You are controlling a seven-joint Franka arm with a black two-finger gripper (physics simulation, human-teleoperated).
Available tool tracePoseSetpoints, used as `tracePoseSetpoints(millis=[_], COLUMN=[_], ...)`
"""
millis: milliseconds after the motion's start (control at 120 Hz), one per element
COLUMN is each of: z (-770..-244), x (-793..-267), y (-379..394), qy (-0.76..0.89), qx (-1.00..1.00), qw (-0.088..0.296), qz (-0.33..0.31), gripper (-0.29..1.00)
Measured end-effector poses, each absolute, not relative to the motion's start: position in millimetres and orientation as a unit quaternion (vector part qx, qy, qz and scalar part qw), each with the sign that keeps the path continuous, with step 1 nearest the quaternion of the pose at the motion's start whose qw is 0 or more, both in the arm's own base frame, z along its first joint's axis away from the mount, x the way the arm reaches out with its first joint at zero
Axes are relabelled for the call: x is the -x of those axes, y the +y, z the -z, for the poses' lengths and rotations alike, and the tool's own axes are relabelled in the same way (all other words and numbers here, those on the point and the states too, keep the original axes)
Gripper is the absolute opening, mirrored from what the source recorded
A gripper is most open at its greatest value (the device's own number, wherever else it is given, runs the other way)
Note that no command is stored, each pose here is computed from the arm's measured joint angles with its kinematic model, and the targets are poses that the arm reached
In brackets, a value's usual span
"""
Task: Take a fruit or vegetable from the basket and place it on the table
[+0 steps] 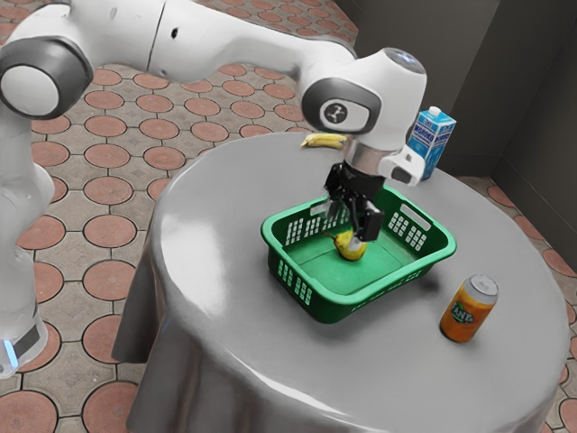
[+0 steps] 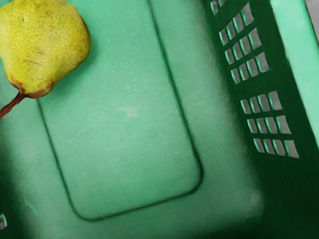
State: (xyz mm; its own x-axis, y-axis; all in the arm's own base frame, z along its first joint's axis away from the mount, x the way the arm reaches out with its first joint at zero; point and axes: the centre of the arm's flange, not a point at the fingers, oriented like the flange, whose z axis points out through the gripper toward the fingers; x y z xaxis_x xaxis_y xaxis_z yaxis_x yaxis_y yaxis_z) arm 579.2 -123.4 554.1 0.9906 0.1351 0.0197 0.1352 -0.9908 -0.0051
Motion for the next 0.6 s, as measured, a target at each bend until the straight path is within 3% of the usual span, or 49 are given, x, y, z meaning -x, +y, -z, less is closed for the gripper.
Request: tracePoseSetpoints(millis=[142, 600], z=[-550.5, -503.5], x=[-593.7, -629.5], y=[-82.1, -70.8], qy=[-0.075, -0.035], qx=[0.997, 0.999], qw=[0.004, -0.003], qz=[0.019, 0.014], gripper=[0.7, 0.7])
